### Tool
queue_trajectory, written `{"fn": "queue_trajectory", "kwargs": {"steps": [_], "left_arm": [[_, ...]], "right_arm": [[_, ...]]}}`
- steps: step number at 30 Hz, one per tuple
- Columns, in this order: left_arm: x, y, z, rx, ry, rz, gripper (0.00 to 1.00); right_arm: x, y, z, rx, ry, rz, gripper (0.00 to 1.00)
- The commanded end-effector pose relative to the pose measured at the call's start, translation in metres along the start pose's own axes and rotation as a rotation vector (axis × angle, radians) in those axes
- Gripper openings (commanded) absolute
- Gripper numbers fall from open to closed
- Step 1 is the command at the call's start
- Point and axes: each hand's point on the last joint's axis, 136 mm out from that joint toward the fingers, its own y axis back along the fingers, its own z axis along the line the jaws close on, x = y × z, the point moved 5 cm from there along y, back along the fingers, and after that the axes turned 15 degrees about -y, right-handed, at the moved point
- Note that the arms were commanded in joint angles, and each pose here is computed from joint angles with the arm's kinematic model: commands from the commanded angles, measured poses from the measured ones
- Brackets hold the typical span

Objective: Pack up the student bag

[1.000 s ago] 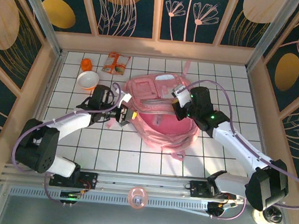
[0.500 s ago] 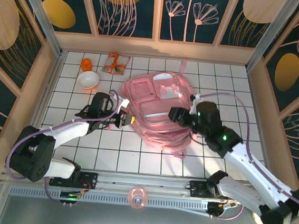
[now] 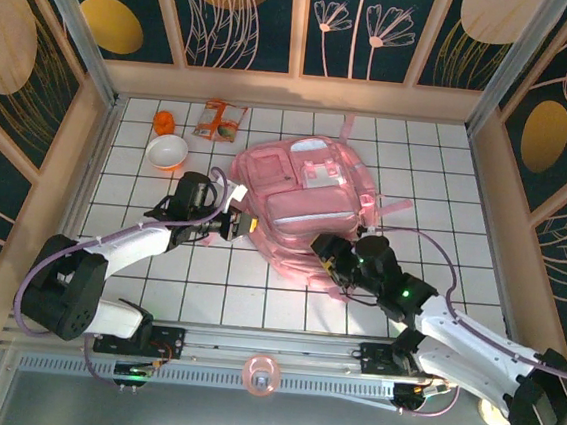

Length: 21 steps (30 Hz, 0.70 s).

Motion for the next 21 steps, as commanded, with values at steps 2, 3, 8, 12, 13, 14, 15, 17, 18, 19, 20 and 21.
{"fn": "queue_trajectory", "kwargs": {"steps": [2,3,8,12,13,14,15,17,18,19,20,21], "left_arm": [[-0.015,0.003,-0.004,0.021,-0.060,-0.034,0.00],[-0.015,0.003,-0.005,0.025,-0.062,-0.034,0.00],[-0.017,0.006,-0.008,0.034,-0.069,-0.057,0.00],[-0.020,0.006,-0.009,0.041,-0.077,-0.069,0.00],[-0.020,0.006,-0.009,0.041,-0.077,-0.069,0.00],[-0.019,0.006,-0.010,0.043,-0.077,-0.070,0.00],[-0.019,0.006,-0.010,0.046,-0.078,-0.069,0.00],[-0.017,0.006,-0.011,0.054,-0.079,-0.062,0.00],[-0.016,0.006,-0.012,0.059,-0.081,-0.058,0.00],[-0.016,0.006,-0.013,0.066,-0.087,-0.055,0.00],[-0.015,0.006,-0.015,0.070,-0.092,-0.054,0.00],[-0.015,0.006,-0.016,0.074,-0.097,-0.054,0.00]], "right_arm": [[-0.002,-0.008,0.012,-0.122,-0.061,0.002,0.58],[-0.003,-0.009,0.011,-0.122,-0.067,0.002,0.57],[-0.003,-0.017,0.009,-0.106,-0.076,0.008,0.56],[-0.005,-0.022,0.009,-0.118,-0.093,0.000,0.57],[-0.006,-0.023,0.010,-0.125,-0.096,-0.002,0.57],[-0.006,-0.025,0.012,-0.132,-0.098,-0.002,0.56],[-0.006,-0.026,0.013,-0.142,-0.097,-0.004,0.51],[-0.007,-0.029,0.018,-0.166,-0.093,-0.004,0.41],[-0.007,-0.030,0.021,-0.176,-0.089,-0.007,0.36],[-0.008,-0.032,0.023,-0.181,-0.085,-0.014,0.31],[-0.009,-0.033,0.025,-0.183,-0.081,-0.021,0.28],[-0.011,-0.034,0.027,-0.183,-0.076,-0.030,0.26]]}}
